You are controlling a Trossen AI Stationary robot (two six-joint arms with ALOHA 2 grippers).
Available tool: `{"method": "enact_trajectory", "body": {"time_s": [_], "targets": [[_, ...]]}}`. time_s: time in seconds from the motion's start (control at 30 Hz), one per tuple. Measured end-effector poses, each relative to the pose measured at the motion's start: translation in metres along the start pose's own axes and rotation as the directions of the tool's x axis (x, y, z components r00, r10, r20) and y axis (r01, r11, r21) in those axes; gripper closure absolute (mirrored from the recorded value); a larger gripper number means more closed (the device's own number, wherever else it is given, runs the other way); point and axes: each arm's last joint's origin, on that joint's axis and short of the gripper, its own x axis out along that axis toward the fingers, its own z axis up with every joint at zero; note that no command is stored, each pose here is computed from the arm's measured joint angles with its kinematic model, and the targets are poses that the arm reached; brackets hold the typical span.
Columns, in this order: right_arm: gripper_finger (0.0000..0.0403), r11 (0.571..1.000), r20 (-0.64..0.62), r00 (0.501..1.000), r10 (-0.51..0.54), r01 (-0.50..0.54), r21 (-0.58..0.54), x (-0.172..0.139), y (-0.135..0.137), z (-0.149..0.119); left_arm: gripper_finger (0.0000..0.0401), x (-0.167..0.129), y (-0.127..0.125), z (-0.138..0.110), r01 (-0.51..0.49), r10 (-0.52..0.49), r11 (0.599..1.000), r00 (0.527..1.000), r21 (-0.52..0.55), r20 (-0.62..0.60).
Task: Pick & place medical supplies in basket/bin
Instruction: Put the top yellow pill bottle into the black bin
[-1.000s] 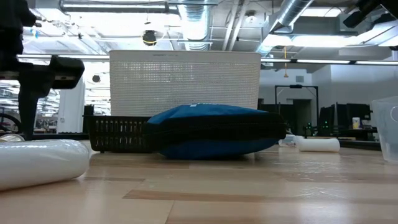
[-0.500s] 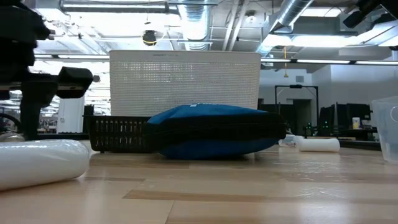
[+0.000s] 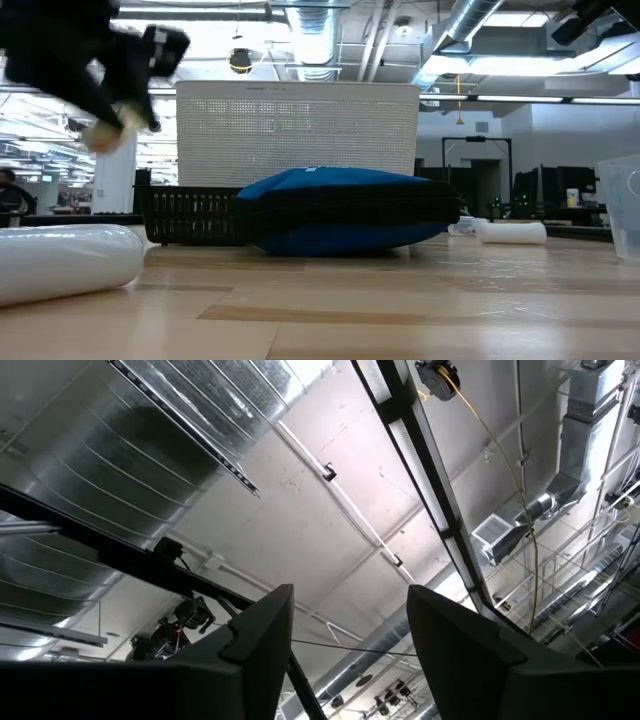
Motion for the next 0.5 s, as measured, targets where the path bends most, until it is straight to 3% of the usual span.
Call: {"method": "enact_trajectory", "body": {"time_s": [0.17, 0.37, 0.5], "targets": [[0.0210, 1.000, -0.001, 1.000, 0.000, 0.000, 0.000, 0.000, 0.000, 0.000, 0.0307, -0.006, 0.026, 0.007, -0.118, 0.119, 0.992, 0.993, -0.051, 0.020], [0.0210, 1.000, -0.001, 1.000, 0.000, 0.000, -0.001, 0.000, 0.000, 0.000, 0.0307, 0.019, 0.065, -0.008, -0.255, 0.240, 0.951, 0.966, -0.175, -0.100], [0.0210, 1.000, -0.001, 1.000, 0.000, 0.000, 0.000, 0.000, 0.000, 0.000, 0.0307, 0.039, 0.080, -0.017, -0.299, 0.269, 0.931, 0.950, -0.210, -0.158]]}}
